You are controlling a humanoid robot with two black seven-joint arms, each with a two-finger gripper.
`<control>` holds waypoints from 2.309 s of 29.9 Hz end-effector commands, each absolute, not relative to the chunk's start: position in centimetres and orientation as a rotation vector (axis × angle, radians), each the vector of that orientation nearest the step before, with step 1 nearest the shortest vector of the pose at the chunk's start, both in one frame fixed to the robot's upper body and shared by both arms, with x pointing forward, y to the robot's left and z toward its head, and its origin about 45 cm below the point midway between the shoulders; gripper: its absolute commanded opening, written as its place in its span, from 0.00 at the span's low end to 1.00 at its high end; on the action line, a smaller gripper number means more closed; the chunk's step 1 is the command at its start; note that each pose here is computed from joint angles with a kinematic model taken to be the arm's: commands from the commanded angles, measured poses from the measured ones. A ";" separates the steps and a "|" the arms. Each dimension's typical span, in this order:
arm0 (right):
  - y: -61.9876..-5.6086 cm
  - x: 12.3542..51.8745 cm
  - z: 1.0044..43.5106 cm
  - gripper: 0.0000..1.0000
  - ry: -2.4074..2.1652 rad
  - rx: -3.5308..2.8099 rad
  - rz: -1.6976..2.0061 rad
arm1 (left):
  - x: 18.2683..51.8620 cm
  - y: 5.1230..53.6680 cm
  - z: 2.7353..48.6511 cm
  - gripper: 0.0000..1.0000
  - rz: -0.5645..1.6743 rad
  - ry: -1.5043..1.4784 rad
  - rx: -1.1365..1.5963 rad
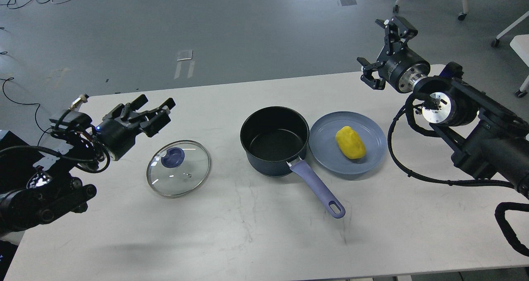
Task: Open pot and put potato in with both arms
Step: 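Release the lid and raise the left gripper away, then lower the right gripper onto the yellow potato on the plate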
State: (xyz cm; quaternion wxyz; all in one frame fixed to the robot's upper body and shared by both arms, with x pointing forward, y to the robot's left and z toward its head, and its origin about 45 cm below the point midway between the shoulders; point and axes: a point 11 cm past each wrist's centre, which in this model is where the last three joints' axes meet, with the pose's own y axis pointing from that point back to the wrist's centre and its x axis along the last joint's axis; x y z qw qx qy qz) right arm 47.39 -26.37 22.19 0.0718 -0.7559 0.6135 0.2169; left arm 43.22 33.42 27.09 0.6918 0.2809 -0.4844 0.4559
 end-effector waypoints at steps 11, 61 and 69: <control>-26.7 47.4 22.4 1.00 1.884 -2.422 0.521 | 48.5 28.6 34.0 0.98 1.213 -0.218 0.120; -26.9 40.4 13.5 0.96 1.047 -3.597 -1.495 | 46.5 23.8 26.6 0.98 1.070 0.488 -0.056; -24.5 39.4 11.8 0.93 0.950 -3.618 -1.448 | 46.5 24.5 26.8 0.98 1.095 0.448 -0.100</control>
